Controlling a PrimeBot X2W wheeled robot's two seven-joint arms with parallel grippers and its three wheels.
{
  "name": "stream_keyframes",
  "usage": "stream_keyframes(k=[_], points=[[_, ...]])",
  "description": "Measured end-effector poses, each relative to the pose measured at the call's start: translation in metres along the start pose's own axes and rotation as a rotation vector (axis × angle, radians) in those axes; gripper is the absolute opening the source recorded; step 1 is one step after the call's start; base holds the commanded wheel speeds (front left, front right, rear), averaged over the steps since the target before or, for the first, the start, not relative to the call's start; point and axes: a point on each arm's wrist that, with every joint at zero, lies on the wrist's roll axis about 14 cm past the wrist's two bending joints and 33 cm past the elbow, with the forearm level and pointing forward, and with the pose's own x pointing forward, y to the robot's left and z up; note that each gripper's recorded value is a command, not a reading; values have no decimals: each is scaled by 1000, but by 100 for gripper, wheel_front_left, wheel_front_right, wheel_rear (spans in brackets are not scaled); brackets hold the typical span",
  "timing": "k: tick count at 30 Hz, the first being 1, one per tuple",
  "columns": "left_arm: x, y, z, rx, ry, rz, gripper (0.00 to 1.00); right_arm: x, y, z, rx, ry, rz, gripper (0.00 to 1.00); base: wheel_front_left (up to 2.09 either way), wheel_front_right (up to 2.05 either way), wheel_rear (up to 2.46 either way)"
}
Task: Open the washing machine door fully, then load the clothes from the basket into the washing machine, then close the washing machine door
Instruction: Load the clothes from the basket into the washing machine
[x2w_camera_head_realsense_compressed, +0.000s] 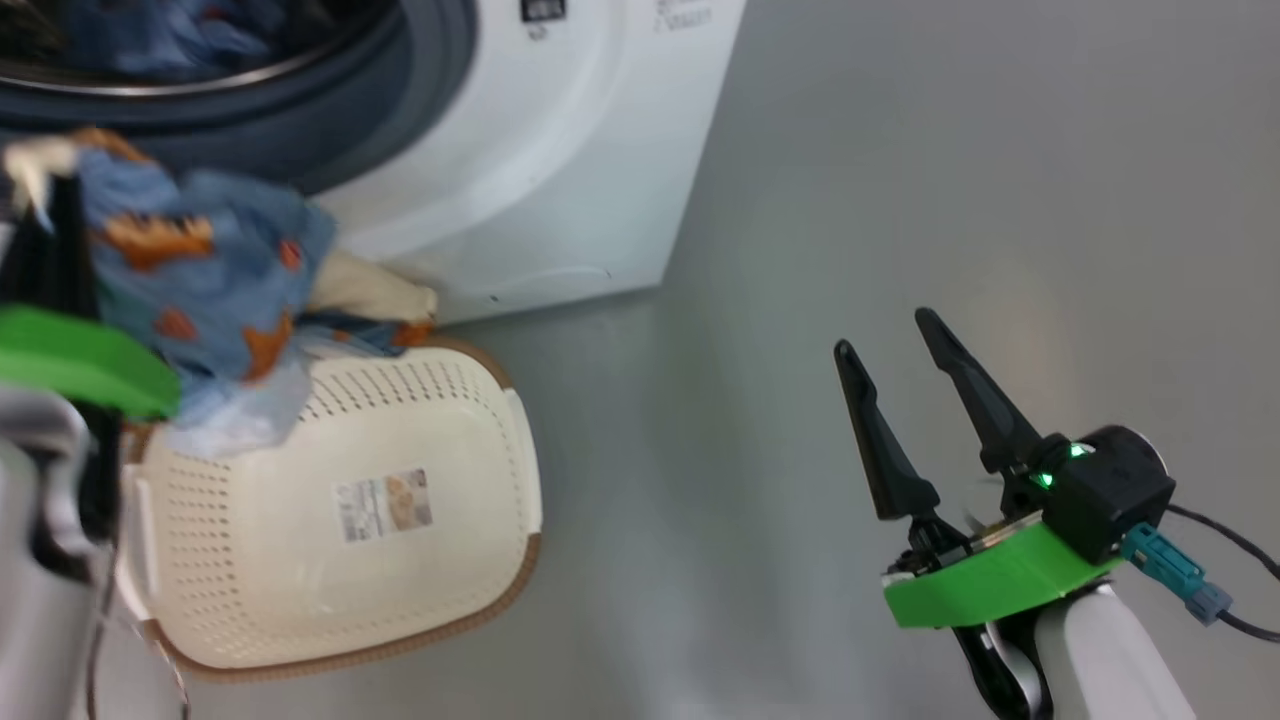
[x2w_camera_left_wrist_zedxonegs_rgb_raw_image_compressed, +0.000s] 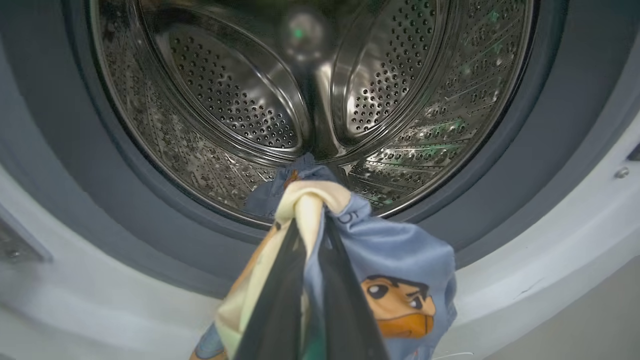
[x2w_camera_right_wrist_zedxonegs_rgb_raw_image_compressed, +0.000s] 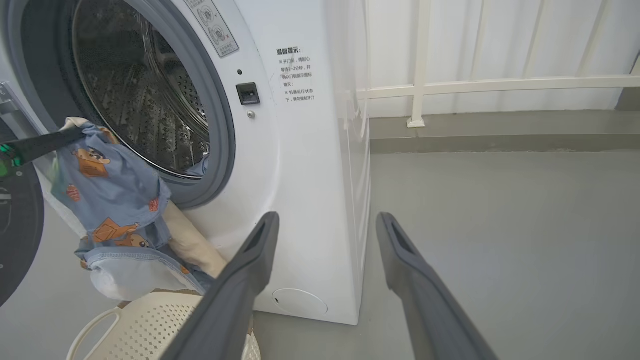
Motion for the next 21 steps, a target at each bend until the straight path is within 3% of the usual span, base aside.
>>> stream_keyframes(k=[21], points=[[135, -9, -38, 35, 280, -82, 0, 1, -43, -52, 60, 104, -111, 100, 0, 0, 0]])
